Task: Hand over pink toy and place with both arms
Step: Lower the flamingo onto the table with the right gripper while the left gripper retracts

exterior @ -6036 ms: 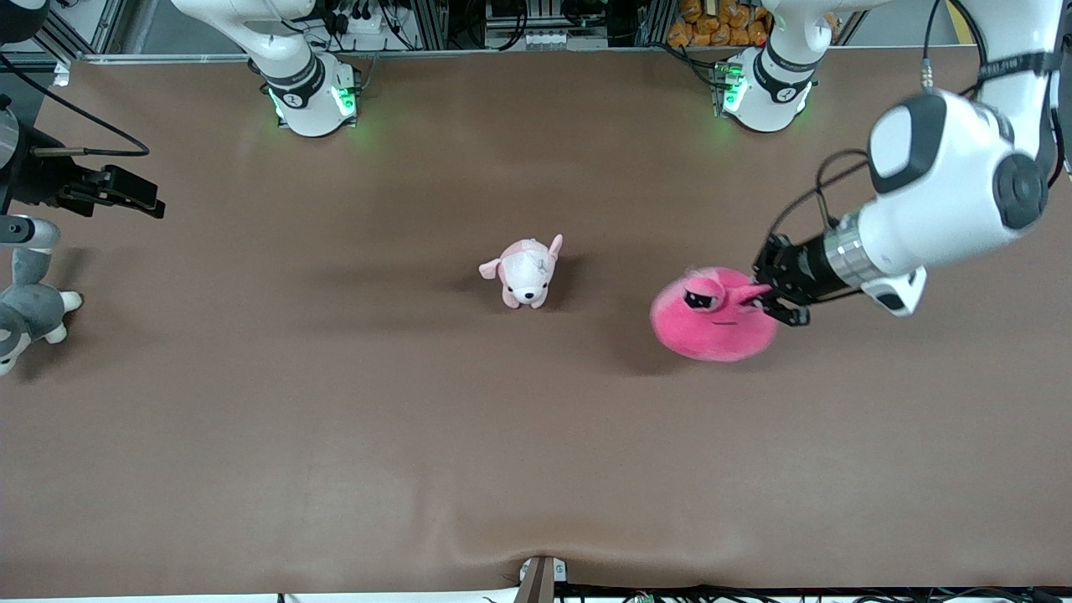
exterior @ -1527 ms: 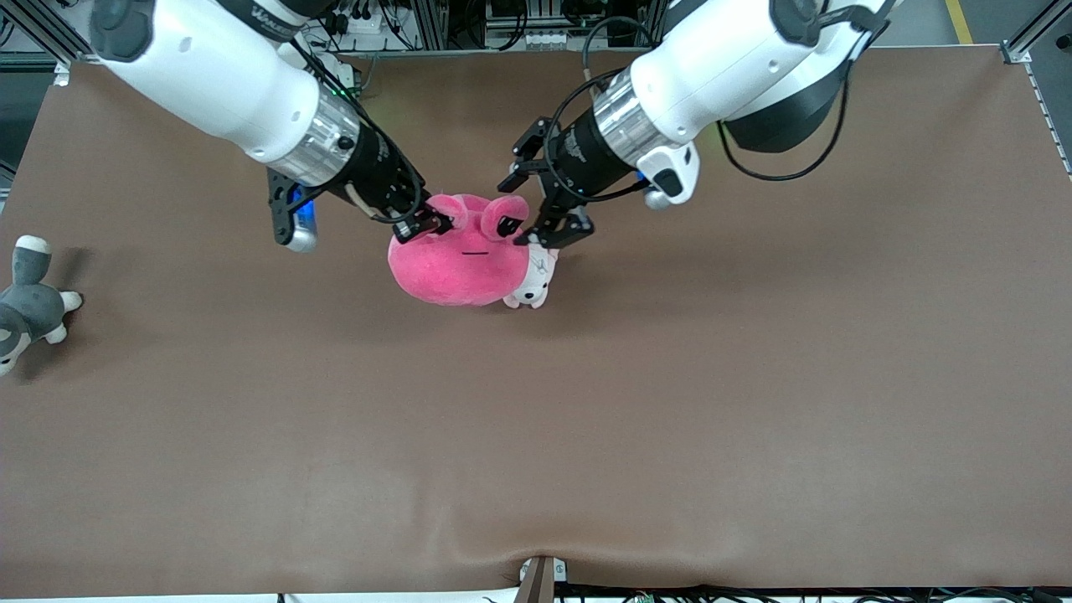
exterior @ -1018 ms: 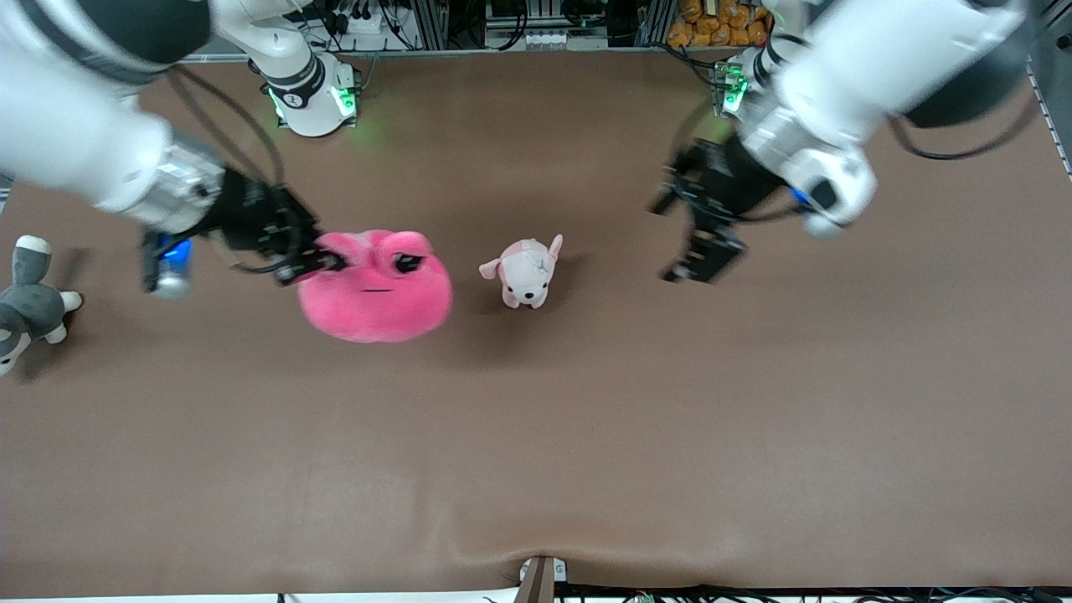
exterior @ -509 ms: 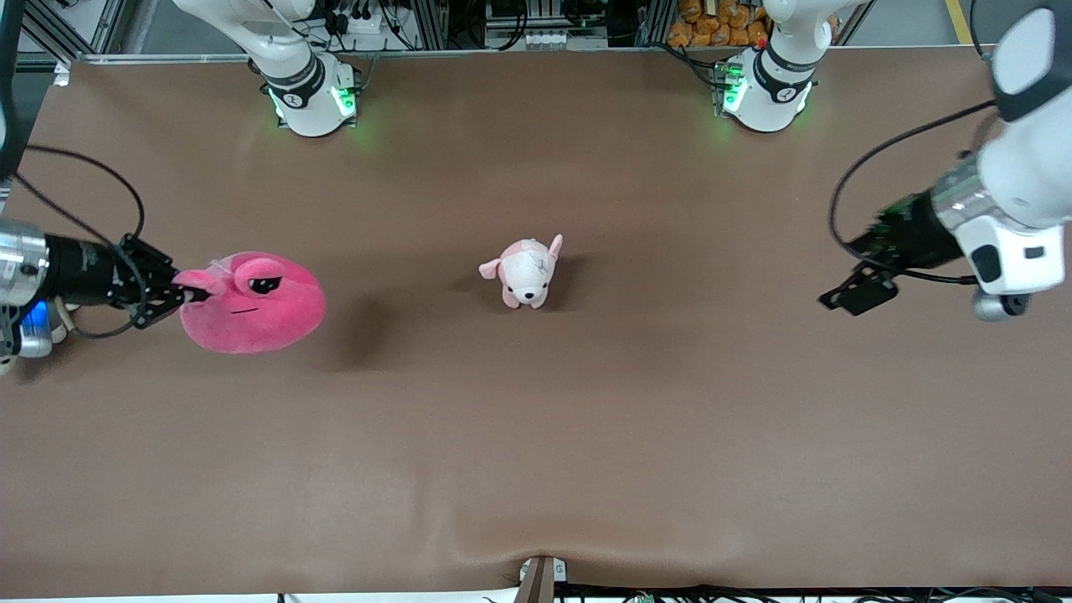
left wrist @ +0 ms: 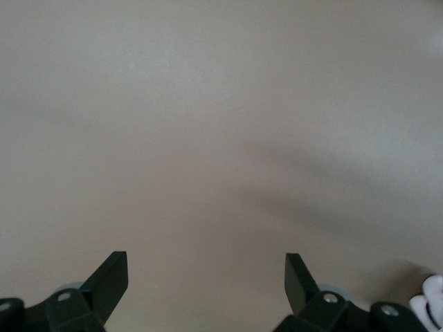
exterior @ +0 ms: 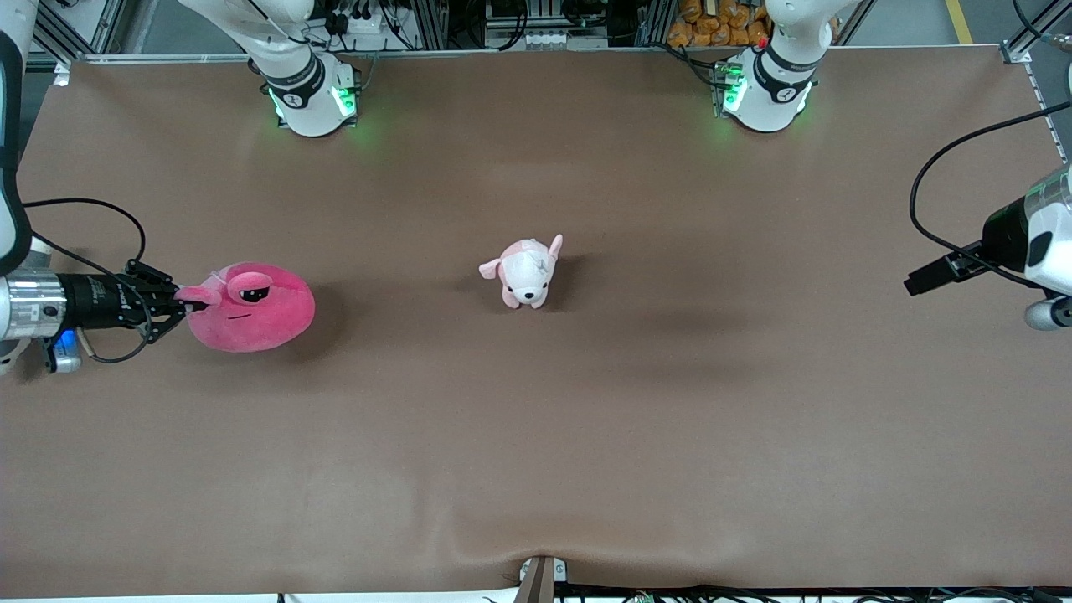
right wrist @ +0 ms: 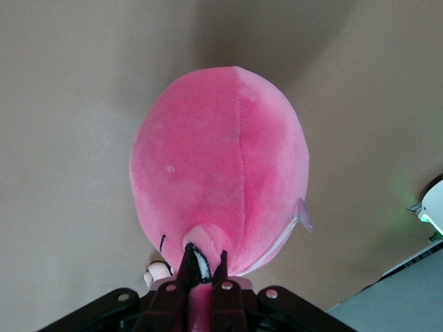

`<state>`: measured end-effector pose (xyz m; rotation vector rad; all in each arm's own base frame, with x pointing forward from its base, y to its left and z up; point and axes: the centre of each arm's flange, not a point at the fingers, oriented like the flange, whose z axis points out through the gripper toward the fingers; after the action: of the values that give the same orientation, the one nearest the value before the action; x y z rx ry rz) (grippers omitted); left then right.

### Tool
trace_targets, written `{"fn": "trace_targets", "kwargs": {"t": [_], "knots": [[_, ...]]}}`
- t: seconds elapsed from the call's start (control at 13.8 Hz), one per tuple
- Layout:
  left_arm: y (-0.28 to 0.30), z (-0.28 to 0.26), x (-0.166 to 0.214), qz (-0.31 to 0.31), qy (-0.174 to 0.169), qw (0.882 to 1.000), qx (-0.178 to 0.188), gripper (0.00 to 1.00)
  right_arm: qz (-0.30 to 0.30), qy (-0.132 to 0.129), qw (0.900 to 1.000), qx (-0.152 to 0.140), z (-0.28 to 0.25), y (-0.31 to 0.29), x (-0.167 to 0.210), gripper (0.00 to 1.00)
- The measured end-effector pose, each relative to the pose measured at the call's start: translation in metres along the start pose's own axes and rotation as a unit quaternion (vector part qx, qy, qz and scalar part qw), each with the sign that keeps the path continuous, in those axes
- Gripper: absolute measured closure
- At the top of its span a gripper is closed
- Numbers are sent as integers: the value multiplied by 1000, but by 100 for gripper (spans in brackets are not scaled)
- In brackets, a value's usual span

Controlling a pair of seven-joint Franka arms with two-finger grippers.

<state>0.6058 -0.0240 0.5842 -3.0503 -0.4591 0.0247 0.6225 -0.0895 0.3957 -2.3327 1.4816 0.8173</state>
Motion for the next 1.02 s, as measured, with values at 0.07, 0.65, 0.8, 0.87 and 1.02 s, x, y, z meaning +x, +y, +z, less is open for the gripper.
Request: {"fn": "trace_targets", "kwargs": {"t": [0.07, 0.65, 0.8, 0.87, 1.02], "knots": [[-1, -7, -1, 20, 8, 1000, 3, 0, 6, -5, 1000, -2, 6, 5, 8, 87], [-5, -81, -52, 167, 49, 984, 47, 0, -38, -20, 999, 11, 48, 47, 70, 87], [-8, -88, -77, 171, 36, 984, 41, 0, -56, -24, 998, 8, 57, 49, 74, 73], [-13, -89, -86, 168, 31, 985, 34, 0, -61, -24, 998, 8, 58, 49, 75, 63], [-24, -93, -93, 164, 30, 986, 27, 0, -70, -20, 997, 11, 54, 46, 72, 42]]}}
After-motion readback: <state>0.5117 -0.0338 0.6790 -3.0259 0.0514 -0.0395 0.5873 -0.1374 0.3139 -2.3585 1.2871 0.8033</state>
